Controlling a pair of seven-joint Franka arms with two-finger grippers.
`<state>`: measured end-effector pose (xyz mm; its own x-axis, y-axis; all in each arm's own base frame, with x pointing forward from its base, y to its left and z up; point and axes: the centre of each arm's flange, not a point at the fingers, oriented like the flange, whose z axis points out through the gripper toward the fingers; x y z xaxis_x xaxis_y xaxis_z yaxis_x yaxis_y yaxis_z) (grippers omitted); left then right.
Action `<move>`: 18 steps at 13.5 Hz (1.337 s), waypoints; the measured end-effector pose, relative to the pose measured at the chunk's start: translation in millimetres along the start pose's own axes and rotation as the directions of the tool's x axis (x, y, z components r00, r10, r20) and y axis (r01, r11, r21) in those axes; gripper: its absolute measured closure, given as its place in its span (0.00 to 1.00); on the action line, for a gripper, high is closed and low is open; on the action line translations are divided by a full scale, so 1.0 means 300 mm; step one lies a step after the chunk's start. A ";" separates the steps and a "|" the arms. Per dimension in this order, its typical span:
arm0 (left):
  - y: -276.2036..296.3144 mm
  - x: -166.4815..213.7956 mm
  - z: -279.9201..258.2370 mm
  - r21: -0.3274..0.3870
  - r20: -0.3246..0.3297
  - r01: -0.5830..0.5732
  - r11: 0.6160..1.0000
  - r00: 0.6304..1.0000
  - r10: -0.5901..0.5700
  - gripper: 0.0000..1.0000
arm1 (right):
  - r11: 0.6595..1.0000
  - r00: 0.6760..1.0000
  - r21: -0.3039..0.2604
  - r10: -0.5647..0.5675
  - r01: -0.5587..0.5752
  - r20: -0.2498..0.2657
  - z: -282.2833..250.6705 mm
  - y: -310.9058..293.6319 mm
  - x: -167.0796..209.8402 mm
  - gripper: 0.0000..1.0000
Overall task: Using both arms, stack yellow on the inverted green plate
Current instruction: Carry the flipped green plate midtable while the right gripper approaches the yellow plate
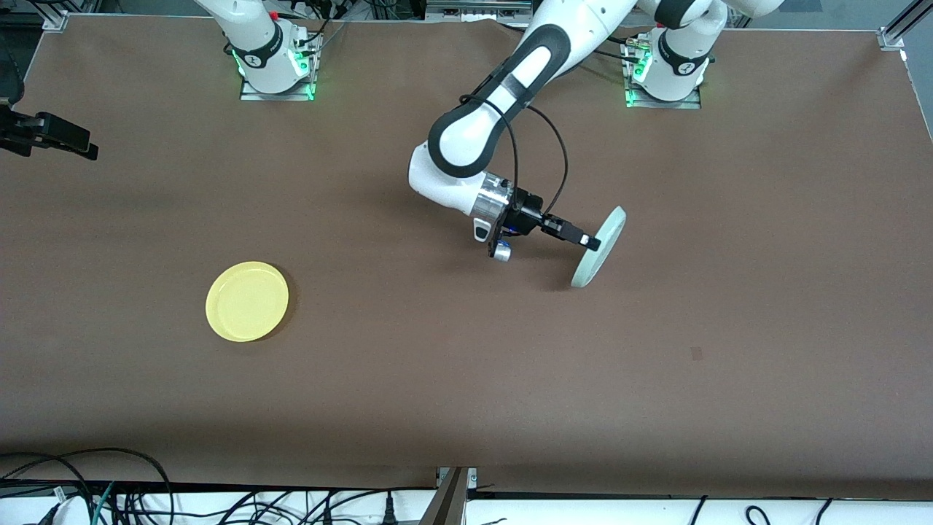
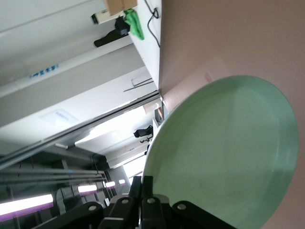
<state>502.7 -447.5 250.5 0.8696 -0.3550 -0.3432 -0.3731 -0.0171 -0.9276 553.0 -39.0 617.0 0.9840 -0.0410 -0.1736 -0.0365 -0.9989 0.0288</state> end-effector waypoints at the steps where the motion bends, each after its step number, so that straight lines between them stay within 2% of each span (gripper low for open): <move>1: 0.026 -0.002 -0.007 0.011 0.004 0.064 0.998 0.998 -0.064 0.97 | 1.000 1.000 -0.001 0.000 0.000 0.008 0.018 -0.001 0.016 0.00; 4: 0.069 -0.001 -0.018 0.022 -0.002 0.177 0.984 0.984 -0.177 0.97 | 1.000 0.999 -0.004 0.000 0.000 0.041 0.105 -0.003 0.087 0.00; 8: 0.225 -0.035 -0.117 0.026 -0.037 0.232 0.972 0.972 -0.231 0.97 | 1.000 0.995 -0.003 0.000 0.001 0.105 0.276 -0.011 0.205 0.00; 11: 0.294 -0.057 -0.159 0.049 -0.054 0.248 0.967 0.968 -0.246 0.97 | 1.000 0.989 0.021 0.013 -0.016 0.144 0.426 0.016 0.293 0.00; 14: 0.287 -0.051 -0.174 0.030 -0.069 0.252 0.967 0.966 -0.250 0.97 | 0.999 0.983 0.029 0.013 -0.018 0.182 0.611 0.063 0.385 0.00; 18: 0.280 -0.049 -0.200 0.002 -0.084 0.256 0.967 0.963 -0.255 0.97 | 0.995 0.979 0.092 0.026 -0.045 0.202 0.834 0.057 0.475 0.00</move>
<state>439.2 -499.8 186.4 0.9056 -0.4161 -0.0822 -0.1380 -0.1058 -0.9848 648.9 -67.4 346.3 0.9272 -0.0700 -0.3678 -0.0967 -0.9938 -0.0546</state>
